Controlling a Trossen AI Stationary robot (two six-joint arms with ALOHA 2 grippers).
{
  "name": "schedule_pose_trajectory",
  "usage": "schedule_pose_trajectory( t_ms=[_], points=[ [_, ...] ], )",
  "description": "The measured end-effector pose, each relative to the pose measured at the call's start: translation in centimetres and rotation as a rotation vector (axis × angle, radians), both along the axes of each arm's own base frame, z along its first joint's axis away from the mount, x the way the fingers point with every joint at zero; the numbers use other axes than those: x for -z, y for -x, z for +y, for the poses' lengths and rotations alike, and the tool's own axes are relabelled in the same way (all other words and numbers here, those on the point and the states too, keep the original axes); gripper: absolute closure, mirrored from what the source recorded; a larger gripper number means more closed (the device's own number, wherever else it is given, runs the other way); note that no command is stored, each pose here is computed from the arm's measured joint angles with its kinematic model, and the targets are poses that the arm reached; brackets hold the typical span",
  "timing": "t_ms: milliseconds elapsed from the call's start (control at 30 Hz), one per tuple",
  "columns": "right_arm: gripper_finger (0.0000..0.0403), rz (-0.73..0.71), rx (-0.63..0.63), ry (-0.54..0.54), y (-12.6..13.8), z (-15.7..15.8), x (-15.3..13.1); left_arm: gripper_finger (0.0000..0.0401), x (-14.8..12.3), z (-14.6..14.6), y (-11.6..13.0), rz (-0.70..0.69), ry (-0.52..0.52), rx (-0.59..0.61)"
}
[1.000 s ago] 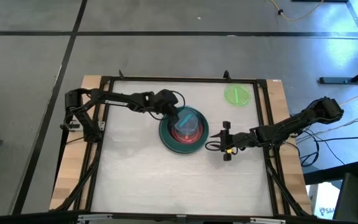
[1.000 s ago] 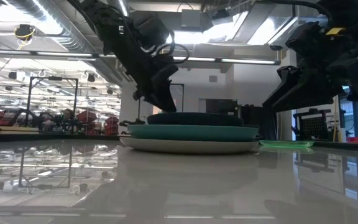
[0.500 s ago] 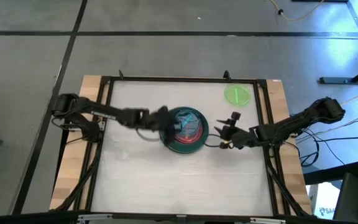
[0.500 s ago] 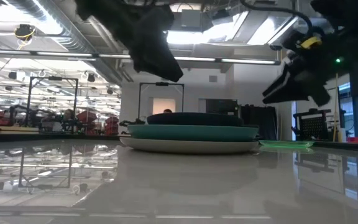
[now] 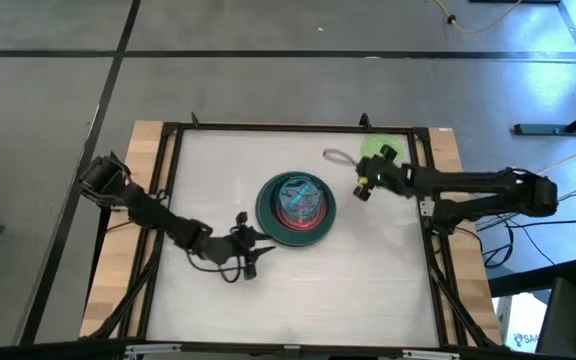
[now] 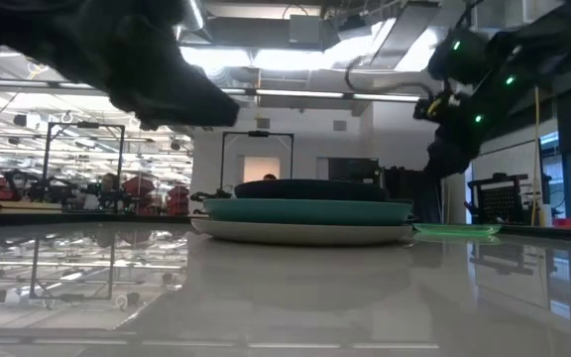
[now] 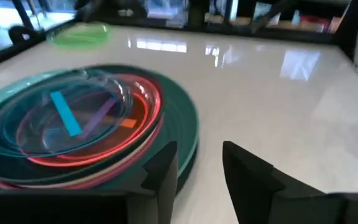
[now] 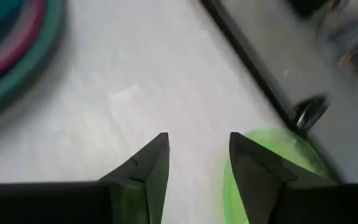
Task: Stack plastic plates
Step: Stack the transparent green plate on top of the transparent blue plate
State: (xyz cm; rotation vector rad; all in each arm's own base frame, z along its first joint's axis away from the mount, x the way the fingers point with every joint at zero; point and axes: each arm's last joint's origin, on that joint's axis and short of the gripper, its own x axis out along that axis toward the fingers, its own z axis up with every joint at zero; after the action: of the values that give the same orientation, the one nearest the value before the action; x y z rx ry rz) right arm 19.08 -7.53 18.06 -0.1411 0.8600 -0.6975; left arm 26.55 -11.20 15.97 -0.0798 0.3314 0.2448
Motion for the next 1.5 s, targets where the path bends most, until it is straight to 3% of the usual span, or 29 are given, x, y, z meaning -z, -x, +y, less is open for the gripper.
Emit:
schedule_pose_trajectory(
  t_ms=[300,633,767,1000,1167,1500],
  points=[
    [0.0244,-0.004,0.154,-0.253,2.0,-6.2,3.0,0.0282,0.5,0.0,1.1,-0.076,-0.001,-0.047],
    [0.0245,0.029,0.273,-0.283,2.5,-9.2,6.1,0.0282,0.5,0.4,1.0,-0.076,-0.005,-0.067],
    [0.0272,0.036,0.271,-0.293,2.4,-9.4,6.5,0.0282,0.5,0.4,0.9,-0.075,-0.005,-0.068],
    [0.0393,0.038,0.207,-0.286,2.2,-9.4,6.5,0.0282,0.6,0.4,1.0,-0.067,-0.009,-0.067],
    [0.0382,0.034,0.131,-0.258,1.1,-8.3,5.4,0.0282,0.6,0.4,1.0,-0.066,-0.009,-0.068],
    [0.0399,-0.163,-0.232,-0.149,-3.6,-2.4,-0.5,0.0282,0.6,0.4,1.0,-0.066,-0.010,-0.071]
  ],
)
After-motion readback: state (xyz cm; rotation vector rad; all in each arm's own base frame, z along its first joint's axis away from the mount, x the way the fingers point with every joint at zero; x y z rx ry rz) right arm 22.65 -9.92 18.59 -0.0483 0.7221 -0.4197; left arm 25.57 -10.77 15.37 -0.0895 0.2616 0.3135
